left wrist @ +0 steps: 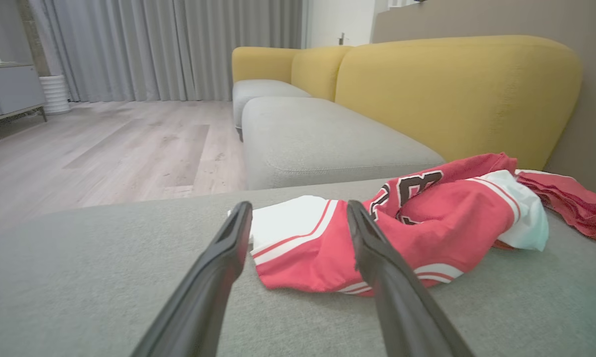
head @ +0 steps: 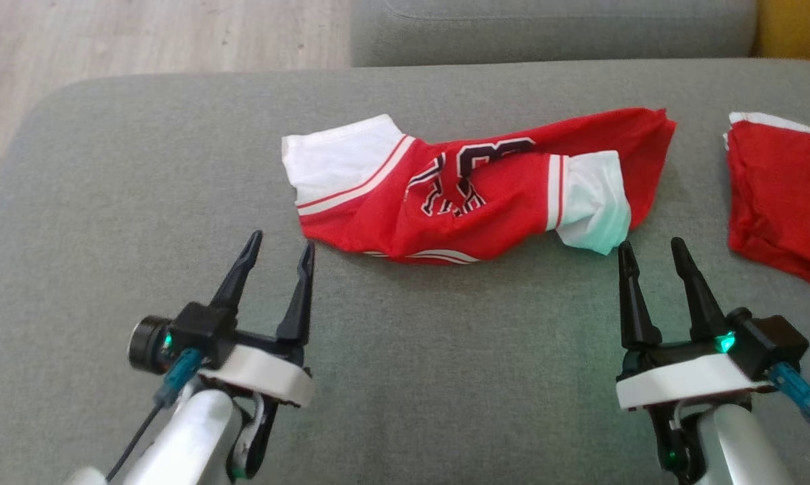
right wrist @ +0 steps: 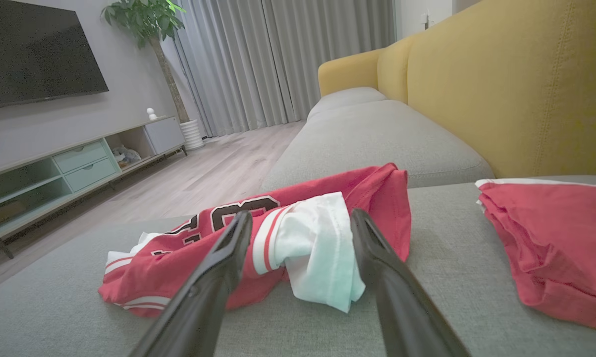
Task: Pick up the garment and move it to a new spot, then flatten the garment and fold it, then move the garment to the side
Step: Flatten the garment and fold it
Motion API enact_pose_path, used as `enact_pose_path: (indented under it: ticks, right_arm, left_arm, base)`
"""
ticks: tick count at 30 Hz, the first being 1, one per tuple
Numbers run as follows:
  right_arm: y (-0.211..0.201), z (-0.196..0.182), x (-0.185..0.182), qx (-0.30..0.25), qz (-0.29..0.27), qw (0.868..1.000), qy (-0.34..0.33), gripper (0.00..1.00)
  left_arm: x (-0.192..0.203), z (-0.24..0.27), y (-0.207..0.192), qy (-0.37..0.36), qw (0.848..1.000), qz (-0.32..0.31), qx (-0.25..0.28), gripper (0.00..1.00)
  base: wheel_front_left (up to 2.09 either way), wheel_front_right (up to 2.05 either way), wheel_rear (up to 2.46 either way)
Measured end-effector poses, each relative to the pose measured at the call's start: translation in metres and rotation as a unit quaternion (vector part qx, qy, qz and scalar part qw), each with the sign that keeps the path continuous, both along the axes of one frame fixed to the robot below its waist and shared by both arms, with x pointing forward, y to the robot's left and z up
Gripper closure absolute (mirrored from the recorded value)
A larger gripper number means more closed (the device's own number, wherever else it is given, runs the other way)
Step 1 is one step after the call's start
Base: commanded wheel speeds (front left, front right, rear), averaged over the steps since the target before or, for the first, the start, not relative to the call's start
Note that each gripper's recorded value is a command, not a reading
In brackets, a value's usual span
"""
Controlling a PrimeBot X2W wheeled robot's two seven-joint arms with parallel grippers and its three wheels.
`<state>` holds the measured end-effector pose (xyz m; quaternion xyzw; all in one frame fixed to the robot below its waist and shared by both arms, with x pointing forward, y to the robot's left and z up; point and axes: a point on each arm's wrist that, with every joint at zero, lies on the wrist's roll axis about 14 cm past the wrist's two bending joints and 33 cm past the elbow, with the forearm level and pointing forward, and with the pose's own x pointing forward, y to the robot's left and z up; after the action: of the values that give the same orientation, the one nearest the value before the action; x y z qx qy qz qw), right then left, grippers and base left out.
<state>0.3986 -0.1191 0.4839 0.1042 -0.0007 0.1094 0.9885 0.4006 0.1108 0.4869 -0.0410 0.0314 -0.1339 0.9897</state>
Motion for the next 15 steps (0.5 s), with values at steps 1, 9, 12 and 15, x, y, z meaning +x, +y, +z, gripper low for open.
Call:
enact_pose_path:
  ticks: [1, 9, 12, 15]
  right_arm:
    - [-0.001, -0.001, 0.0, -0.001, -0.001, 1.0, 0.001, 0.0]
    - [-0.012, -0.011, -0.002, -0.003, -0.017, 1.0, 0.016, 0.0]
    - [-0.019, -0.012, 0.003, -0.004, -0.026, 1.0, 0.016, 0.0]
    - [-0.028, -0.011, 0.01, -0.002, -0.04, 0.999, 0.013, 0.0]
  left_arm:
    - [0.002, 0.001, -0.004, -0.001, 1.0, -0.006, 0.0, 0.0]
    - [-0.013, -0.037, -0.077, 0.086, 0.984, -0.152, 0.021, 0.0]
    - [-0.013, -0.052, -0.095, 0.115, 0.974, -0.19, 0.037, 0.0]
    - [0.001, -0.061, -0.115, 0.128, 0.963, -0.23, 0.06, 0.0]
  base:
    - [0.0, 0.0, 0.0]
    - [0.0, 0.0, 0.0]
    - [0.0, 0.0, 0.0]
    - [0.0, 0.0, 0.0]
